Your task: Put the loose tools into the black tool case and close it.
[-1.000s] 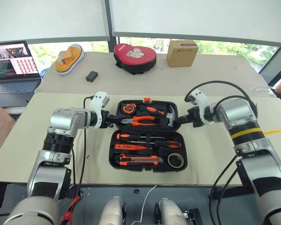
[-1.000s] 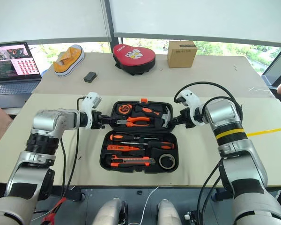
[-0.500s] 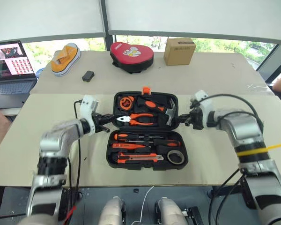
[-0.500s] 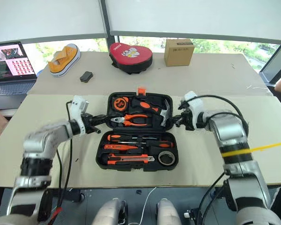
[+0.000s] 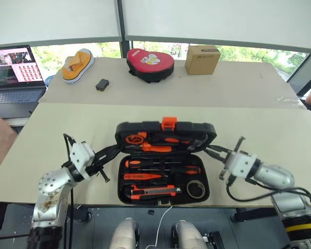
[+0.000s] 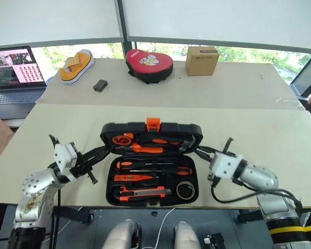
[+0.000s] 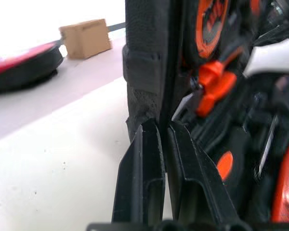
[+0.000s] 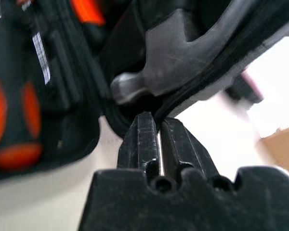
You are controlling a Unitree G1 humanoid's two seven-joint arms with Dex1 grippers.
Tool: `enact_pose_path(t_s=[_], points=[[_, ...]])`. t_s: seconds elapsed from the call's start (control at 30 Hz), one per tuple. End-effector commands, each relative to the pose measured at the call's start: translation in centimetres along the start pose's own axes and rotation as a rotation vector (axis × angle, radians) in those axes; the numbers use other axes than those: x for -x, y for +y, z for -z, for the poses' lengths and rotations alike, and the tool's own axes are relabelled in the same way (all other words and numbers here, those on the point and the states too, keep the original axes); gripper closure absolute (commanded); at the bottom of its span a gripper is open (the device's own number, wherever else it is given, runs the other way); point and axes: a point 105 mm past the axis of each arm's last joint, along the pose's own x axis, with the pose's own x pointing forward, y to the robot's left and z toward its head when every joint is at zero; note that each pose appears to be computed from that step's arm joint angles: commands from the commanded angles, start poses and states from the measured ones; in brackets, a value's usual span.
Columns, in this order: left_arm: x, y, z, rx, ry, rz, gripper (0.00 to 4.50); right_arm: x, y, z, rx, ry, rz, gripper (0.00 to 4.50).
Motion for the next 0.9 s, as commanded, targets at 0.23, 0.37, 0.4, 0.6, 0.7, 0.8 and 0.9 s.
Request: enact_pose_path(t_s=[0.23, 0.37, 0.4, 0.6, 0.7, 0.8, 0.9], points=[[6.1, 1.6, 1.7, -0.112, 0.178, -0.02, 2.06, 4.7, 1.4, 2.1, 0.098, 0.032, -0.051, 1.09], [5.7, 2.7, 1.6, -0.09, 0.171, -0.028, 2.06, 5.0, 1.3, 2.2, 0.017, 0.045, -0.047, 1.09], [5.3, 3.0, 1.6, -0.031, 0.155, -0.055, 2.06, 4.8, 0.8, 2.1, -0.016, 0.039, -0.015, 1.09], [4.2, 4.3, 0.3, 0.222, 0.097, -0.126, 1.81, 3.3, -2.6, 1.3, -0.175, 0.012, 0.069, 1.07], [3.8, 4.5, -0.2, 0.357, 0.112, -0.124, 1.04, 2.4, -4.0, 0.8, -0.349, -0.004, 0.068, 0.59], [3.0, 4.7, -0.2, 0.497, 0.199, -0.129, 0.03, 1.3, -4.6, 0.9, -0.589, 0.034, 0.031, 0.0], [1.9, 5.2, -0.1, 0.61, 0.326, -0.138, 0.03, 0.3, -4.8, 2.0, -0.846, 0.178, -0.031, 0.0]])
